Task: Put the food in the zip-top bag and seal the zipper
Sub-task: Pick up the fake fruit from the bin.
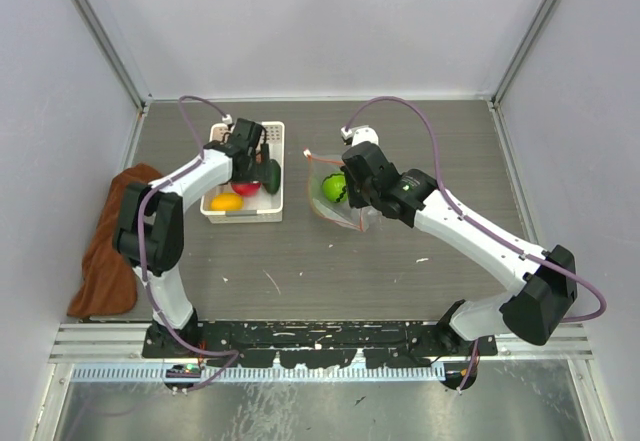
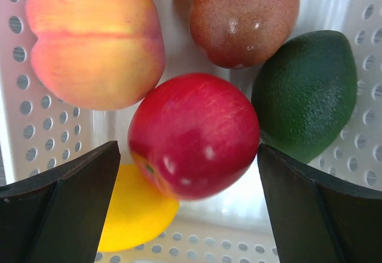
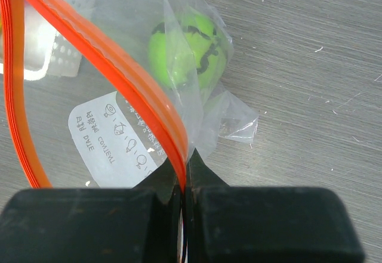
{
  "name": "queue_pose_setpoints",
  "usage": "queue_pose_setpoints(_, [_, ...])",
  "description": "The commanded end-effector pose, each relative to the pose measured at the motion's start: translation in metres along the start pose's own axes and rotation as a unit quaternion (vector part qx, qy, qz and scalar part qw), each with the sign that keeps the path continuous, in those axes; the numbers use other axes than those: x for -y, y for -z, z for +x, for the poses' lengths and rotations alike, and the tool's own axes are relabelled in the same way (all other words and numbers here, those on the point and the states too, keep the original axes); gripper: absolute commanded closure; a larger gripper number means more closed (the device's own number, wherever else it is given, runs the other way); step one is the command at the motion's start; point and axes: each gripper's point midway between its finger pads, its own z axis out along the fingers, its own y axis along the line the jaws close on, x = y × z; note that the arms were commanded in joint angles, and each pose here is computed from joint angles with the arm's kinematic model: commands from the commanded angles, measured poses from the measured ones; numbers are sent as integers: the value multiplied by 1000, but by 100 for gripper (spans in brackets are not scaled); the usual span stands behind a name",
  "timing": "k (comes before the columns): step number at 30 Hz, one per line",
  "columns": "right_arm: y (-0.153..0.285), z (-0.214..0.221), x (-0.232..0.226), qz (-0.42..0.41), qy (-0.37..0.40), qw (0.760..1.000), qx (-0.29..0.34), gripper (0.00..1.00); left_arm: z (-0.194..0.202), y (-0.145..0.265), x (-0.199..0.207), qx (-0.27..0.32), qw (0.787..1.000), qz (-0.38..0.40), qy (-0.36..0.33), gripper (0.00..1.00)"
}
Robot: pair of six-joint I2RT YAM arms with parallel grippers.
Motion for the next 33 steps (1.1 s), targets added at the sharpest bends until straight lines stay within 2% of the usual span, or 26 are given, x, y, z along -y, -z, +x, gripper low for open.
queue_pose_setpoints(1, [4, -16, -4, -7, -2, 999, 31, 99, -26, -5, 1, 36, 999, -13, 18, 2])
queue_pose_setpoints(13, [-2, -10, -9, -16, 5, 1000, 17, 99, -19, -14, 7, 25, 1000, -3, 13, 1])
queue_pose_setpoints(21, [1, -11, -8, -15, 3, 1000, 21, 99, -16, 2, 8, 35, 999, 26, 20, 12])
queue_pose_setpoints(26, [2, -13, -8, -17, -1, 1000, 23, 99, -18, 17, 9, 44, 998, 44, 23, 23])
queue_pose_setpoints(33, [5, -15, -8, -18, -5, 999, 29, 99, -27, 42, 9, 75, 994, 71, 31, 33])
